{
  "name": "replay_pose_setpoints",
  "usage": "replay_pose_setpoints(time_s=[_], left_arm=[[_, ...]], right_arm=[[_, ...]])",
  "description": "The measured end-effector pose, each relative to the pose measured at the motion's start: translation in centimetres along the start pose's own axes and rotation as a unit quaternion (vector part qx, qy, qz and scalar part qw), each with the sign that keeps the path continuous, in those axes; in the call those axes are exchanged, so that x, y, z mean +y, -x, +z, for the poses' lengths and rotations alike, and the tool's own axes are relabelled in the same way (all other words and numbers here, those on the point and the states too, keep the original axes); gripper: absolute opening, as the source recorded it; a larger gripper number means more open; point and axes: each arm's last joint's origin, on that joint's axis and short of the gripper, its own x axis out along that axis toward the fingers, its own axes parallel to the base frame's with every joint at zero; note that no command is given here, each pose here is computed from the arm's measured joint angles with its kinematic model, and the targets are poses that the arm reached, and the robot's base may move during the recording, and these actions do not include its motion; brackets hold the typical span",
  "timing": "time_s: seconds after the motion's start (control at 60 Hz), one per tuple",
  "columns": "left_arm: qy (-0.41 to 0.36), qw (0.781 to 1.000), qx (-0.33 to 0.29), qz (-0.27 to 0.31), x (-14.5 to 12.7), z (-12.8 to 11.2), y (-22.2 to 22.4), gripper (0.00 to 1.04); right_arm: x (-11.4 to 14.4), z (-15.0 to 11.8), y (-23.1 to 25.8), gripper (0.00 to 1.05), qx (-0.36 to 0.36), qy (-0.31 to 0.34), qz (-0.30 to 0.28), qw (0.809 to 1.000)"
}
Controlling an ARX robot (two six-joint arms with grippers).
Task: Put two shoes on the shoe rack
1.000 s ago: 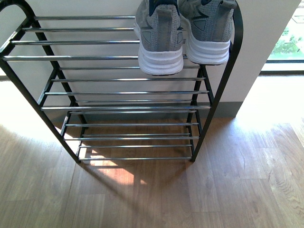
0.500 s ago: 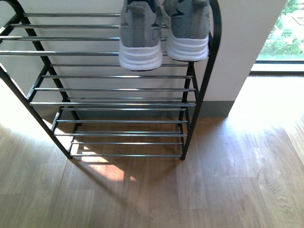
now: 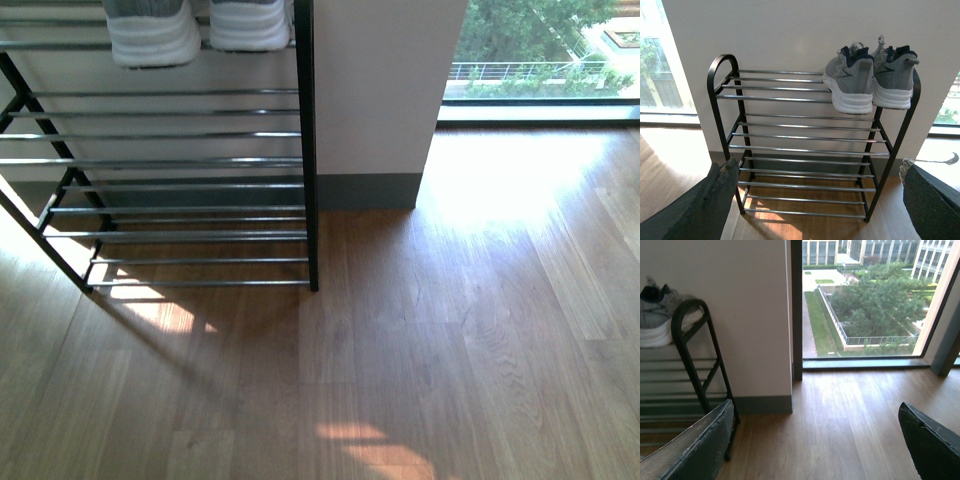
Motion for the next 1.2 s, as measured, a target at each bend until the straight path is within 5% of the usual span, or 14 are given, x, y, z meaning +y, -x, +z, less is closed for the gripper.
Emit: replay_pose_setpoints(time_s=[1.2], left_arm=[[0.000,1.000,0.000,0.000,0.00,0.00,0.00,0.95]], right_arm=[[-0.01,-0.01,0.00,0.96,0.000,0.000,-0.002,1.000]])
